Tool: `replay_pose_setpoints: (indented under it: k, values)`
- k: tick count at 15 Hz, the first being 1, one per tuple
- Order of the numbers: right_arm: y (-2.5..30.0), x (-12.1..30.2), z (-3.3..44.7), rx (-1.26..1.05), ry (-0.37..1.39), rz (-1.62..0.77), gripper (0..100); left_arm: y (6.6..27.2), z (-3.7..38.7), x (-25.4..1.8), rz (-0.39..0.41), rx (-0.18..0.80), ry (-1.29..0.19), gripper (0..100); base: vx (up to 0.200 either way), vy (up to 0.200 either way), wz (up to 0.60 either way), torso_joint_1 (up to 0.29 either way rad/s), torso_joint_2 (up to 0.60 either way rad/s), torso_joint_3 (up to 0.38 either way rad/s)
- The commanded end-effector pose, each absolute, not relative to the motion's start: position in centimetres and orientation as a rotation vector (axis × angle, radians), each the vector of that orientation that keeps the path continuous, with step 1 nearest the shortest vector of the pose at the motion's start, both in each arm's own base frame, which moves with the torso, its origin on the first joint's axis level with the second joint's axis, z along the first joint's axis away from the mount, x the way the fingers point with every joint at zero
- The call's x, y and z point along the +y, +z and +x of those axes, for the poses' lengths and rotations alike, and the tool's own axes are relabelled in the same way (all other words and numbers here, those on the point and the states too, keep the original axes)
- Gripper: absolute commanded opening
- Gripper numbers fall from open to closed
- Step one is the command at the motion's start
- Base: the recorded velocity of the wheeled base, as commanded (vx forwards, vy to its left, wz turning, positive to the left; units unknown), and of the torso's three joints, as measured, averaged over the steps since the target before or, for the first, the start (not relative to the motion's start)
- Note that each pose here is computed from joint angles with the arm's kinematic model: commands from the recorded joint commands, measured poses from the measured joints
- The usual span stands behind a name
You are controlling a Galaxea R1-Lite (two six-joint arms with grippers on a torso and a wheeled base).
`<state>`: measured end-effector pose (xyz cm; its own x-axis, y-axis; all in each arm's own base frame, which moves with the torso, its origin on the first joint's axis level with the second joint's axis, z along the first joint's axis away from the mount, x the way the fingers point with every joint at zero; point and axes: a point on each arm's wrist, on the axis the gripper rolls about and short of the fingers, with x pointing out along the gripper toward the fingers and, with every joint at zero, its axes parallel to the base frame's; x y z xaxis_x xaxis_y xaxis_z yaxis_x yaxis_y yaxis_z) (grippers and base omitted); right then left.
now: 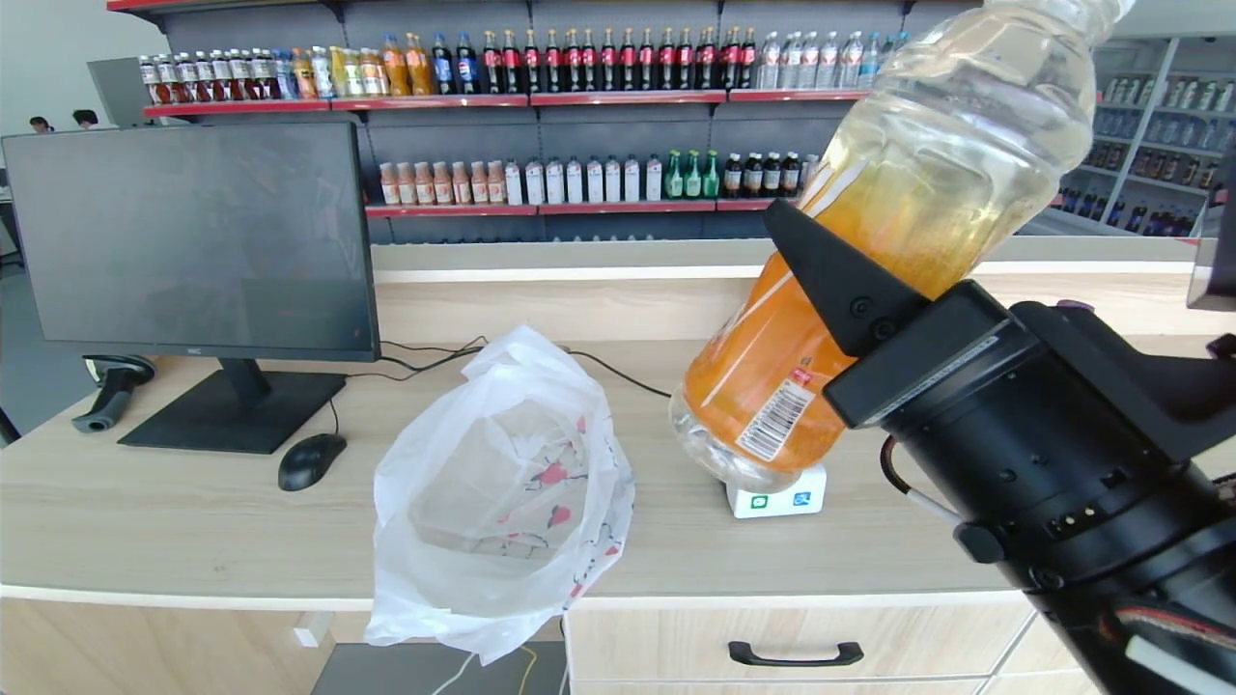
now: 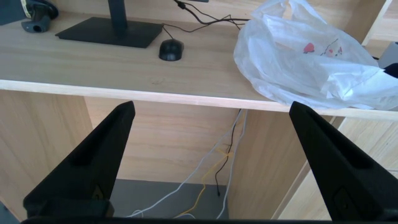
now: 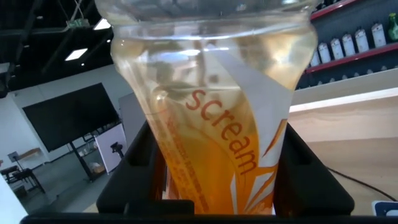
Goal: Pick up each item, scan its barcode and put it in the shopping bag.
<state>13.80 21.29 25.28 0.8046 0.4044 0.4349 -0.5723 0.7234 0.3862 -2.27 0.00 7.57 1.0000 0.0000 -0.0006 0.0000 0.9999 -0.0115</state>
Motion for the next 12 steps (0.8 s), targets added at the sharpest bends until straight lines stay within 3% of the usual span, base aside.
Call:
replay_pose_setpoints:
  k: [1, 12]
  values:
    - [24.1, 21.3, 14.3, -0.305, 0.562, 0.508, 0, 7.6, -2.3, 0.0, -0.012, 0.000, 0.000, 100, 0.000, 0.000, 0.00, 0.000, 0.00, 0.000]
    - [20.1, 16.8, 20.2, -0.258, 0.454, 0.298, 0, 7.6, -2.3, 0.0, -0.012, 0.000, 0.000, 100, 0.000, 0.000, 0.00, 0.000, 0.00, 0.000]
